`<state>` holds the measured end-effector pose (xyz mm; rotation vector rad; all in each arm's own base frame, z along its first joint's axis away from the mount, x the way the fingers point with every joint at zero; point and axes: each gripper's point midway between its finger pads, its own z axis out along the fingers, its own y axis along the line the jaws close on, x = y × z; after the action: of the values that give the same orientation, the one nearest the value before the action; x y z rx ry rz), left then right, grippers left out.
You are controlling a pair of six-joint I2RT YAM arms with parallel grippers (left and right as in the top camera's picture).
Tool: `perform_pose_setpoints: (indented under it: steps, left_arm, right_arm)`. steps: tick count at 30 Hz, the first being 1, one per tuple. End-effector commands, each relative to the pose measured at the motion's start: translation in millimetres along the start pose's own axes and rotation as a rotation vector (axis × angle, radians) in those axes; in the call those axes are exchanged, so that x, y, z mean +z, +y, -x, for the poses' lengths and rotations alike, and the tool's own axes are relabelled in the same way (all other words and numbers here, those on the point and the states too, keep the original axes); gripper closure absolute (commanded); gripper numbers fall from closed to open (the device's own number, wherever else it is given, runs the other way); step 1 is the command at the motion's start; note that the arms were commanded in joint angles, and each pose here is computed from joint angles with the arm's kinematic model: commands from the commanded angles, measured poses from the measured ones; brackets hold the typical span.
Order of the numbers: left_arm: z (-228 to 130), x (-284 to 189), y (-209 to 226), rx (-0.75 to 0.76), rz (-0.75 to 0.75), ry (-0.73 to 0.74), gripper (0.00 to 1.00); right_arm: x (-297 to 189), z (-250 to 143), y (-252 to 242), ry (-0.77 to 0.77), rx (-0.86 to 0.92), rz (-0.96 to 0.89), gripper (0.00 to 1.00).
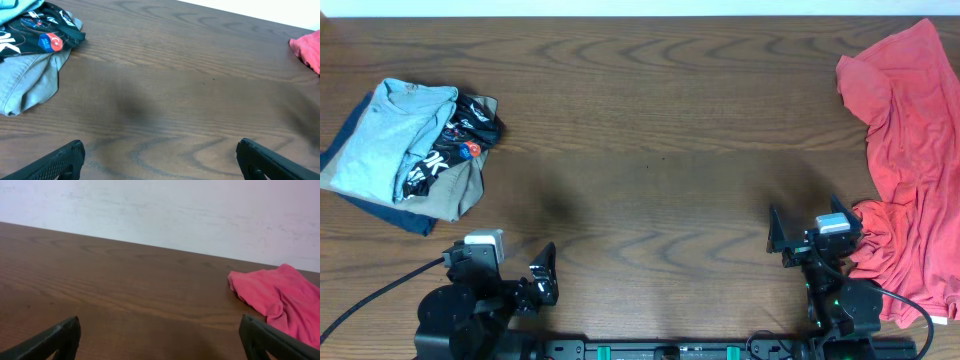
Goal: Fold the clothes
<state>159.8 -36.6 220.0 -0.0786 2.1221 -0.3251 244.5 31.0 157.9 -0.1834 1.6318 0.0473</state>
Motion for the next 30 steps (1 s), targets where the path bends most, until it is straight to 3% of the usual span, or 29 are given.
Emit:
perform_pose_setpoints:
  steps: [1,22,30]
  left_arm:
    - [-1,0,2,-0.010,0.011,-0.001,0.02]
    - [-1,-1,2,-0.010,0.009,-0.008,0.02]
    - [-18,-3,17,-0.018,0.063,-0.028,0.02]
  right_arm:
    - [0,-1,-3,0.001,-0.013,-0.016,0.01]
    - [0,-1,-3,0.001,-0.013,-0.016,0.01]
    - [0,-1,-3,0.001,-0.013,-0.016,0.01]
